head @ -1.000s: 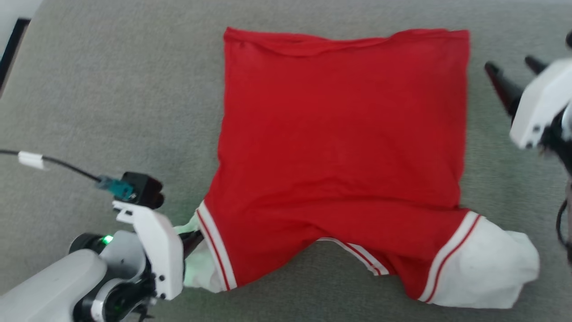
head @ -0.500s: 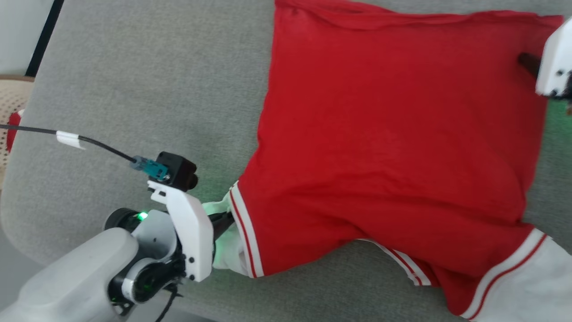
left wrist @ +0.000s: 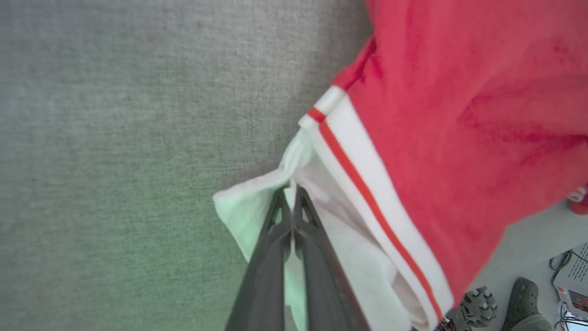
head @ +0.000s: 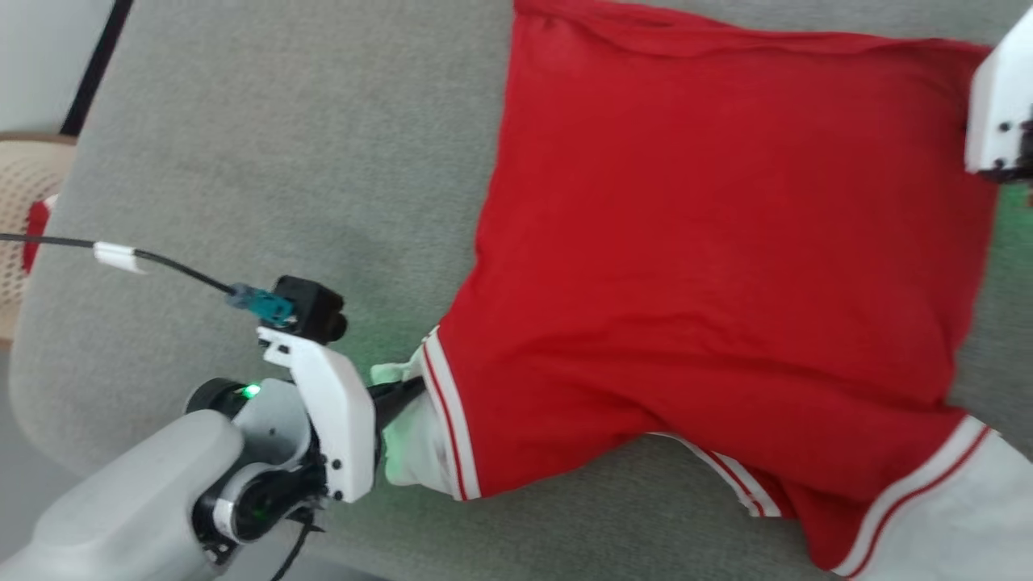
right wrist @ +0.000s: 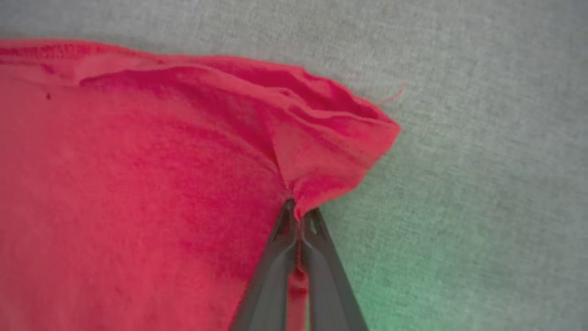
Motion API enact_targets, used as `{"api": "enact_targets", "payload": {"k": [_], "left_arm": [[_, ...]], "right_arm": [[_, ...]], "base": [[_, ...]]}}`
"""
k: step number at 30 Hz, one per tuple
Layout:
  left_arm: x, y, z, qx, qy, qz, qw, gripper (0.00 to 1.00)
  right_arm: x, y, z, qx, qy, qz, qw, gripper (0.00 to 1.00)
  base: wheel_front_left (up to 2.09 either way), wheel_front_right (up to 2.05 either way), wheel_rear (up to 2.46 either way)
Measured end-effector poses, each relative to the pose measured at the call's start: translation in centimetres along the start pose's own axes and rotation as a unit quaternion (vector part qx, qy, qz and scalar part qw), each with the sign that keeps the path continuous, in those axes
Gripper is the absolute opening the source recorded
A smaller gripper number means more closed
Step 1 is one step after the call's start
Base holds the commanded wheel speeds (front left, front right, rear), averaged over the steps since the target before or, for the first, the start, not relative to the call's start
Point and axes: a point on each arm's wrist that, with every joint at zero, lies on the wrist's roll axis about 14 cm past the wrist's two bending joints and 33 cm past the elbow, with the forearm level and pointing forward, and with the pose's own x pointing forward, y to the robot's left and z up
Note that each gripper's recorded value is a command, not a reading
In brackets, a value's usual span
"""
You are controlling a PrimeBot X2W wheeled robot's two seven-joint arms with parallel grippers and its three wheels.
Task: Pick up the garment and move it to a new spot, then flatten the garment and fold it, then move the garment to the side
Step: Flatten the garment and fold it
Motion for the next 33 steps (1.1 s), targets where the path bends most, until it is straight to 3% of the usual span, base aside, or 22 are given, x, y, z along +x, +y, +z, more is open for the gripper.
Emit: {"api": "enact_targets", "payload": {"k": [8,15,25,32,33], "left_arm": [[-0.1,0.3,0.7,0.006,-0.009,0.002,1.0,0.0],[-0.2,-0.3,1.1,0.019,-0.013,-0.003,1.0,0.0],[-0.5,-2.6,2.4,0.048,-0.024,-0.025,0.998,0.0],[-0.3,-2.8,2.4,0.048,-0.02,-0.027,0.998,0.0],[-0.2,-2.8,2.4,0.047,-0.019,-0.027,0.998,0.0]], "right_arm": [[-3.6,0.7,-2.2,-0.029,-0.012,0.029,0.999,0.0],[-8.1,0.5,-6.7,-0.058,-0.01,0.048,0.997,0.0],[-13.8,0.4,-14.8,-0.039,0.009,0.064,0.997,0.0],[-13.1,1.9,-19.9,0.012,0.039,0.081,0.996,0.0],[-12.7,1.8,-20.2,0.018,0.037,0.077,0.996,0.07]], "base": [[0.0,0.0,0.0],[0.0,0.0,0.0],[0.0,0.0,0.0],[0.0,0.0,0.0],[0.0,0.0,0.0]]}}
